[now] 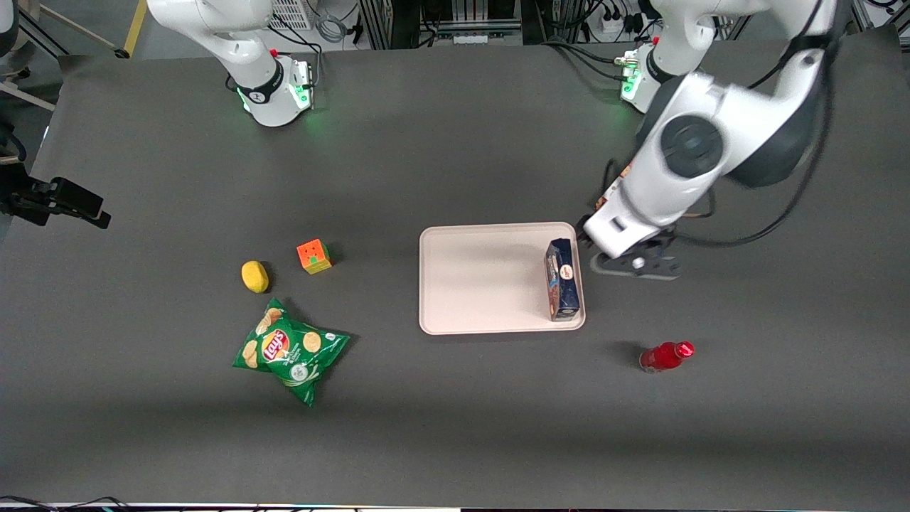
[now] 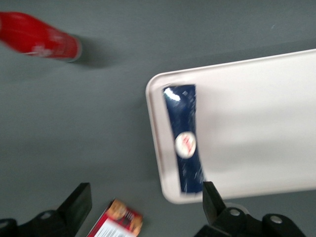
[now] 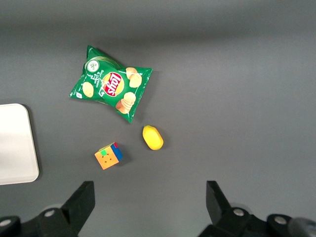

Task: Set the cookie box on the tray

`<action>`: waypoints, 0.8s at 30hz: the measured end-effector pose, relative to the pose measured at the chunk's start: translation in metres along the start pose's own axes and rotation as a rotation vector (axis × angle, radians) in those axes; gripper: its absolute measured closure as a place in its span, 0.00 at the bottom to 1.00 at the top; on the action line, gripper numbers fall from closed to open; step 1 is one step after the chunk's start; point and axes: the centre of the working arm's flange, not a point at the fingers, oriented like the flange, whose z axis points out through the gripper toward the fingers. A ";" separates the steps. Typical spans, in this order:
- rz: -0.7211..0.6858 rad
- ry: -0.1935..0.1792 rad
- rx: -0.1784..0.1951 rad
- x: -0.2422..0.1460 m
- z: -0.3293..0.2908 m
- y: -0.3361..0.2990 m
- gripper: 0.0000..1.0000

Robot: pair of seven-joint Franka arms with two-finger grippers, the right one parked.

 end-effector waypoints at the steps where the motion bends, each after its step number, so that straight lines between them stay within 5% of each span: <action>1: -0.005 0.003 0.003 -0.003 -0.008 -0.011 0.00; 15: -0.018 0.072 0.024 -0.057 -0.051 -0.115 0.00; 24: 0.006 0.175 0.025 -0.063 -0.090 -0.114 0.00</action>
